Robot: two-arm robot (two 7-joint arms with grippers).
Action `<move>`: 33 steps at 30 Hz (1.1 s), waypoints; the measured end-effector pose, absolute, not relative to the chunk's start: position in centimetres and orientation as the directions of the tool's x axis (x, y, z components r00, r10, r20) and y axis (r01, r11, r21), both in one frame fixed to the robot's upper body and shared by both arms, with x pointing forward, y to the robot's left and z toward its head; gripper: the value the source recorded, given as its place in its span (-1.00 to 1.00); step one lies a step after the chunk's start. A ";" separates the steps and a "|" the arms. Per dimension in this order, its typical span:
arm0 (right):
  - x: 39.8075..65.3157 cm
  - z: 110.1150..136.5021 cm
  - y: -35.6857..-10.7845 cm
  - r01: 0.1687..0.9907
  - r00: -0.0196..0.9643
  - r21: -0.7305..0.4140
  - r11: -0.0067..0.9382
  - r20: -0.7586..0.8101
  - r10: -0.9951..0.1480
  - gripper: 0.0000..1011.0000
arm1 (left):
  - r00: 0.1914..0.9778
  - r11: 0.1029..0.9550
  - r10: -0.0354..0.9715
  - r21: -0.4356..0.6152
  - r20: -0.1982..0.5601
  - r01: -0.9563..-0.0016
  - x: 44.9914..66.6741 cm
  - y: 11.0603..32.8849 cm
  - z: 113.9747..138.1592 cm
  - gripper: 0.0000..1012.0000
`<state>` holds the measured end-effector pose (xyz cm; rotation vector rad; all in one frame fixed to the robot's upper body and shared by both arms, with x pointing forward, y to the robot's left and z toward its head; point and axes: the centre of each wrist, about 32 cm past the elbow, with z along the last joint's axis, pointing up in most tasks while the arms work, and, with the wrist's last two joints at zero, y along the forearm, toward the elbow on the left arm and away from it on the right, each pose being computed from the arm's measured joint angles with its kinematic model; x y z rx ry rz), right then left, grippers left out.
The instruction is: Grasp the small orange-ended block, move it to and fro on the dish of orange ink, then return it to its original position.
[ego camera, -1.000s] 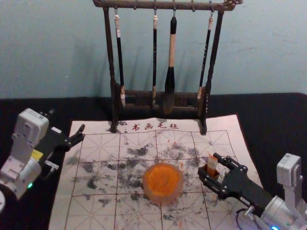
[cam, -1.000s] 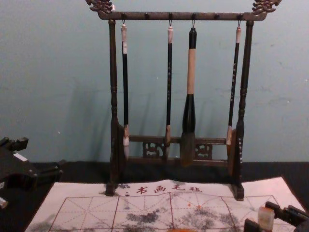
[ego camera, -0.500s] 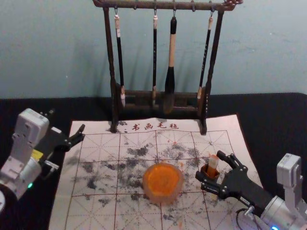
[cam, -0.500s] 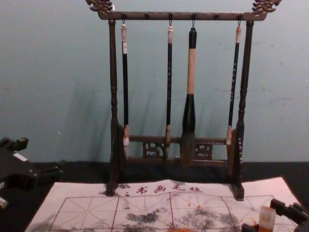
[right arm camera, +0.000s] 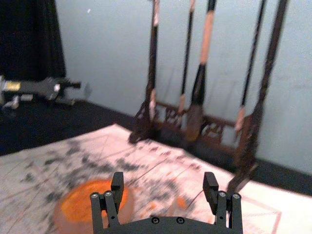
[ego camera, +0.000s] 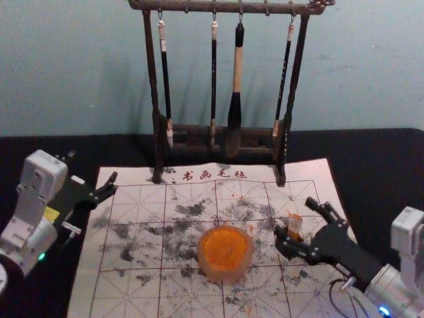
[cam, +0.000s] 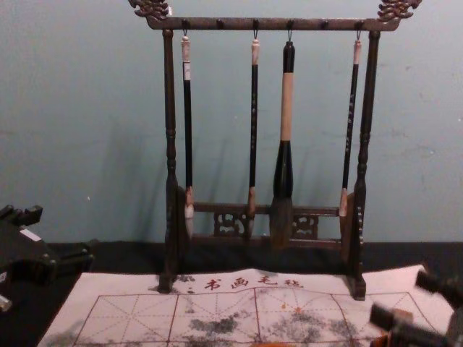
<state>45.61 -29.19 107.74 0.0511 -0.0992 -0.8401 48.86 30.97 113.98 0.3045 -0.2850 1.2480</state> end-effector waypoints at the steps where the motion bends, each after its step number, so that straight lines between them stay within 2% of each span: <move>1: 45.6 107.7 -29.2 0.741 0.663 0.084 0.667 0.068 -0.745 0.98 | 0.292 0.287 0.880 0.070 0.374 -0.955 48.9 31.0 114.0 0.98; 5: 45.4 108.9 -29.7 0.776 0.610 0.134 0.617 0.091 -0.787 0.98 | 0.292 0.287 0.880 0.070 0.374 -0.955 48.9 31.0 114.0 0.98; 11: 44.3 110.5 -31.0 0.858 0.449 0.163 0.486 0.219 -0.866 0.98 | 0.292 0.287 0.880 0.070 0.374 -0.955 48.9 31.0 114.0 0.98; 17: 43.3 109.6 -31.6 0.913 0.346 0.126 0.387 0.262 -0.901 0.98 | 0.292 0.287 0.880 0.070 0.374 -0.955 48.9 31.0 114.0 0.98; 26: 42.5 107.9 -31.7 0.947 0.292 0.067 0.313 0.223 -0.930 0.98 | 0.292 0.287 0.880 0.070 0.374 -0.955 48.9 31.0 114.0 0.98; 33: 42.5 107.8 -31.7 0.950 0.287 0.062 0.306 0.215 -0.934 0.98 | 0.292 0.287 0.880 0.070 0.374 -0.955 48.9 31.0 114.0 0.98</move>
